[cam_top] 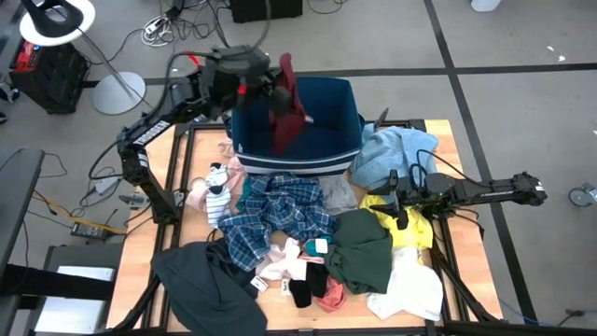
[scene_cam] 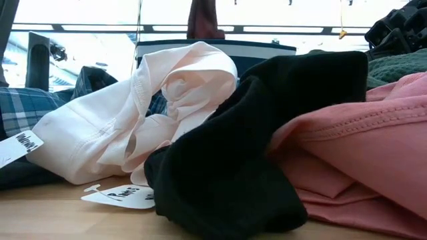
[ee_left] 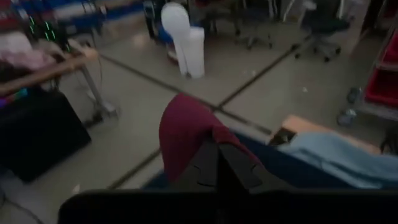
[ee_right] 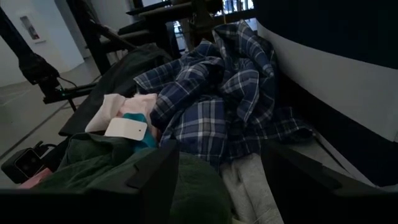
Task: Sort clothes
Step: Put the brown underwear into the blue laundry organizer, then put the white underwear into the blue laundry organizer
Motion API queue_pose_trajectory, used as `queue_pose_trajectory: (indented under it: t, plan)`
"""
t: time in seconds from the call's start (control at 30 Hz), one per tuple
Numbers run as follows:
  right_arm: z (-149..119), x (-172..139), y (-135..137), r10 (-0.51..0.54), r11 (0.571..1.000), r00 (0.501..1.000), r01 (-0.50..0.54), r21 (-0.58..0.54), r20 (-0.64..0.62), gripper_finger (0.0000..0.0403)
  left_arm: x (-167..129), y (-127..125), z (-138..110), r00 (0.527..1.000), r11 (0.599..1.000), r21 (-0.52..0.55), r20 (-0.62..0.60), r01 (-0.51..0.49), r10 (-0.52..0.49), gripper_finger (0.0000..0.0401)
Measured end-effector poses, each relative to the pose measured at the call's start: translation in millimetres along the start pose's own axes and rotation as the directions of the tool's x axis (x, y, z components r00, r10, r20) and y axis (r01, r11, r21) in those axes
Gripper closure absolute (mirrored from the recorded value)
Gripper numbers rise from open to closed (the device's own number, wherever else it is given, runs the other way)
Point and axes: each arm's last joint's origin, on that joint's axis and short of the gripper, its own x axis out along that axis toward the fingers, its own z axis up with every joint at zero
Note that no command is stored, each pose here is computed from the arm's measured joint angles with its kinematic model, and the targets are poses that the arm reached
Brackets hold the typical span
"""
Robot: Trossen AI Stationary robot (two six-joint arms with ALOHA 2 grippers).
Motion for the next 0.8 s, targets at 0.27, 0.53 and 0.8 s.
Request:
queue_pose_trajectory:
  t: [0.27,0.53,0.8]
  plan:
    - [0.0,0.0,0.0,0.0,1.0,1.0,0.0,0.0,0.0,0.0172,38.3,-3.5,-48.6,0.972,0.994,-0.105,-0.23,0.024,-0.048,0.0357]
    - [0.0,0.0,0.0,0.0,1.0,1.0,0.0,0.0,0.0,0.0172,68.2,-2.6,-115.9,0.828,0.979,-0.198,-0.539,0.052,-0.153,0.0264]
    - [0.0,0.0,0.0,0.0,1.0,1.0,0.0,0.0,0.0,0.0172,70.0,-18.9,-144.6,0.785,0.989,-0.142,-0.608,0.035,-0.115,0.0248]
